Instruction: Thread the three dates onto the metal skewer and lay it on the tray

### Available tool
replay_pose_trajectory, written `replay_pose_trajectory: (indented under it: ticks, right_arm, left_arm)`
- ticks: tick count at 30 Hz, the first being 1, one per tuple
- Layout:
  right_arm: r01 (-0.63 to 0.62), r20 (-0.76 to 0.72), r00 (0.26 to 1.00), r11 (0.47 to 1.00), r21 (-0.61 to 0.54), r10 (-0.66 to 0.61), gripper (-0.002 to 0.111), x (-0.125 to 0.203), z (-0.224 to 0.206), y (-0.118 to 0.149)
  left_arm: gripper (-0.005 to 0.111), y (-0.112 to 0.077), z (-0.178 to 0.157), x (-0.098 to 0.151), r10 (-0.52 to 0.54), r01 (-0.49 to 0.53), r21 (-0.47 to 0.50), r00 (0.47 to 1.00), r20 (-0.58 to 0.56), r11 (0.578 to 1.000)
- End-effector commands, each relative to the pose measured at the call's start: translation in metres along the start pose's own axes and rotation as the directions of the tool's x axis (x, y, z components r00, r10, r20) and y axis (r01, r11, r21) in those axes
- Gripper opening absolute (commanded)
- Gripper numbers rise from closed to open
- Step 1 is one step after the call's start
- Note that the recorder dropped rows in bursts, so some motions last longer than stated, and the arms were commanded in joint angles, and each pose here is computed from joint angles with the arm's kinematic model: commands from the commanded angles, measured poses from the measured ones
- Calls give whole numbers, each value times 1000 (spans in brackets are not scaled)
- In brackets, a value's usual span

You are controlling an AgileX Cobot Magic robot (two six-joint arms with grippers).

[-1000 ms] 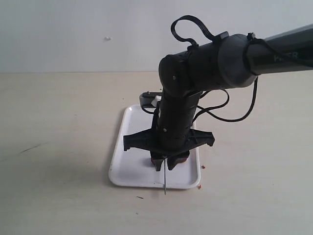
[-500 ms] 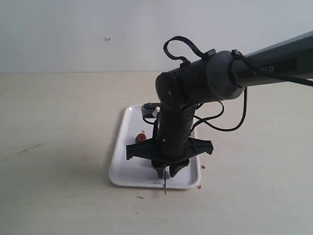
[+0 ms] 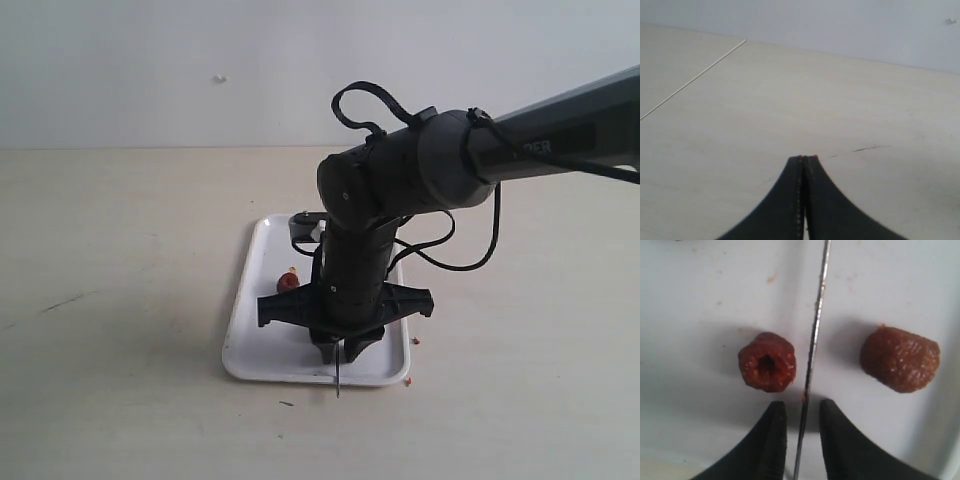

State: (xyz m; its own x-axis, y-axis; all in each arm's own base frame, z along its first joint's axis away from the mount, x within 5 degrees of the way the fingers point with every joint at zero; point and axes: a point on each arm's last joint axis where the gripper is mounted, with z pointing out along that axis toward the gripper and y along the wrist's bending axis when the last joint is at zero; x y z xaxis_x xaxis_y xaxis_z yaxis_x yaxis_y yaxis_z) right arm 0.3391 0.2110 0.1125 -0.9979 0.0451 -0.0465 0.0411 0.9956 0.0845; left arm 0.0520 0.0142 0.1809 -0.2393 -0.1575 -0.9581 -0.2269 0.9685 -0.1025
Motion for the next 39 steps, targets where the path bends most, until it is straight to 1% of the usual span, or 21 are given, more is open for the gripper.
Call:
replay_pose_trajectory:
  ticks: [1,5,10,13,16,19,23,25,26,28,30,31,32,36,39]
  right_arm:
    - [9,-17,1000,1000,23,-9,19,1,10,-2]
    - [10,-31,999,999,32,-9,0,2,9,-3]
    - [6,-31,1000,999,32,-5,0,2,8,-3]
    - [-8,-5,1000,1000,30,8,0,1,-2,-3]
    - [-18,69,997,999,43,15,0,-2,-27,-5]
    - [16,157,987,998,69,-27,0,-2,-63,-10]
    - [80,323,937,983,168,-132,0,1,-129,-27]
    - [153,374,893,950,272,-251,0,5,-159,-38]
    - [223,365,860,907,356,-355,0,10,-176,-46]
    - [370,280,792,791,488,-543,0,17,-197,-57]
    - [421,231,750,716,557,-620,0,22,-212,-67]
    - [410,246,743,713,569,-623,0,23,-219,-71]
    - [393,278,734,722,569,-619,0,22,-225,-75]
    - [349,424,694,787,509,-582,0,10,-235,-85]
    - [342,471,674,805,485,-569,0,-3,-235,-97]
  left_arm:
    - [0,0,0,-1,-5,5,-4,1000,8,1000]
    - [0,0,0,-1,-5,5,-4,1000,8,1000]
    - [0,0,0,-1,-5,5,-4,1000,8,1000]
    - [0,0,0,-1,-5,5,-4,1000,8,1000]
    - [0,0,0,-1,-5,5,-4,1000,8,1000]
    - [0,0,0,-1,-5,5,-4,1000,8,1000]
    - [0,0,0,-1,-5,5,-4,1000,8,1000]
    - [0,0,0,-1,-5,5,-4,1000,8,1000]
    - [0,0,0,-1,-5,5,-4,1000,8,1000]
    - [0,0,0,-1,-5,5,-4,1000,8,1000]
    - [0,0,0,-1,-5,5,-4,1000,8,1000]
    - [0,0,0,-1,-5,5,-4,1000,8,1000]
    - [0,0,0,-1,-5,5,-4,1000,8,1000]
    - [0,0,0,-1,-5,5,-4,1000,8,1000]
    - [0,0,0,-1,-5,5,-4,1000,8,1000]
